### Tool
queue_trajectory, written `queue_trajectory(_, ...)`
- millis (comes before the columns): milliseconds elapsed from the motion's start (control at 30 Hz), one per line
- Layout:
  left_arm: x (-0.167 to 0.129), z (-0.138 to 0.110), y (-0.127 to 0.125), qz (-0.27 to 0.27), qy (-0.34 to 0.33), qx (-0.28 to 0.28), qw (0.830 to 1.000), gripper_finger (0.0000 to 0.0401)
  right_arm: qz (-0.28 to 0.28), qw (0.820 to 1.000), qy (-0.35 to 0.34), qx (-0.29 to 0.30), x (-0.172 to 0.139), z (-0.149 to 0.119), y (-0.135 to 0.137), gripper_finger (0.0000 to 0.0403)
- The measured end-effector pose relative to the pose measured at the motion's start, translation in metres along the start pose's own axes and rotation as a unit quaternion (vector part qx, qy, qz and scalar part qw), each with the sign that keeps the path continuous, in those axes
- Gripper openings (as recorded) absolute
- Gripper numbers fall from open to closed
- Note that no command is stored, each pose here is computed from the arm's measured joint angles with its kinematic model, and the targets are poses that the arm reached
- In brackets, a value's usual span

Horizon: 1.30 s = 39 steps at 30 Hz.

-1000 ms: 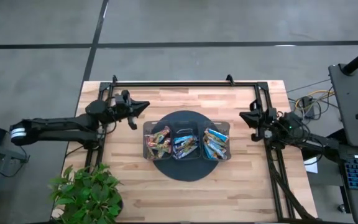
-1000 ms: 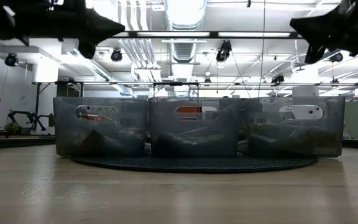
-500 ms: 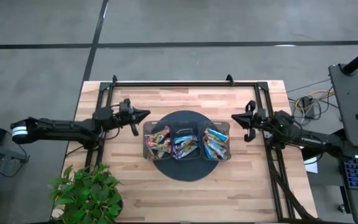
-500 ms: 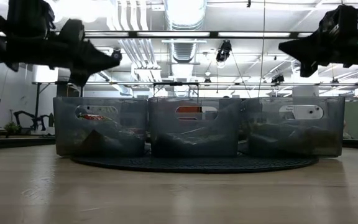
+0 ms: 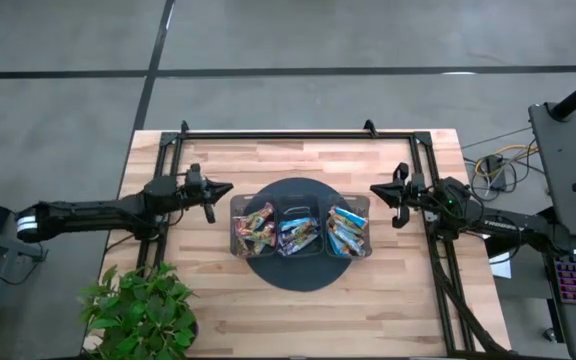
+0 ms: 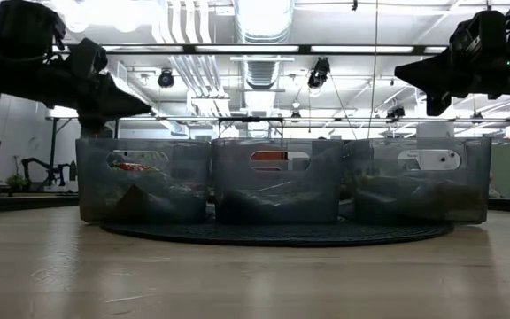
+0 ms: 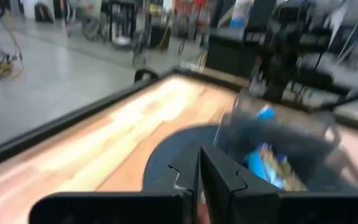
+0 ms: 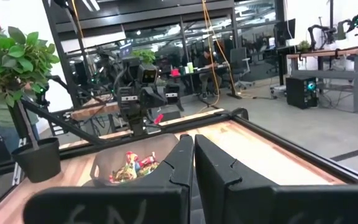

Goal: Pick and place Granola Bars by type
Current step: Return to Home Position

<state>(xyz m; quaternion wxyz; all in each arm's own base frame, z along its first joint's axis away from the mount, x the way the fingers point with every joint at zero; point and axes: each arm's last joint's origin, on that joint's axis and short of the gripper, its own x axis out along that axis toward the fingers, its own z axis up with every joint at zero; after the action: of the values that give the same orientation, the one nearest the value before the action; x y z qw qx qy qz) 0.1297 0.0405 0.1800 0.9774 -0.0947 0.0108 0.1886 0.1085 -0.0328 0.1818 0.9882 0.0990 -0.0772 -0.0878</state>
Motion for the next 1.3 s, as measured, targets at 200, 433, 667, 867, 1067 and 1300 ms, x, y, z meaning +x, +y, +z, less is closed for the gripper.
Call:
queue_trajectory(200,-0.01,0.004,0.002,0.03,0.031,0.023,0.999,0.0,0.0,1.0,0.0,-0.003,0.0,0.0,0.0,0.0009)
queue_trajectory(433,-0.023,0.001,0.005,0.045,-0.001,0.018,0.999,0.0,-0.006,1.0,0.025,0.001,0.0,-0.005,-0.001,0.0009)
queue_trajectory(667,-0.029,-0.005,0.004,-0.004,-0.03,-0.002,1.0,0.0,0.019,0.998,0.044,-0.045,0.0,-0.008,0.0,0.0009)
queue_trajectory(867,-0.03,-0.007,-0.001,-0.09,-0.019,-0.003,0.996,0.0,0.121,0.985,0.054,-0.106,-0.001,-0.009,0.005,0.0009)
queue_trajectory(1067,-0.029,-0.017,-0.001,-0.094,0.003,0.007,0.996,0.0,0.125,0.988,0.06,-0.063,-0.001,-0.009,0.006,0.0009)
queue_trajectory(1300,-0.029,-0.014,0.001,-0.023,-0.022,0.037,0.999,0.0,0.122,0.987,0.055,-0.086,-0.001,-0.009,0.005,0.0009)
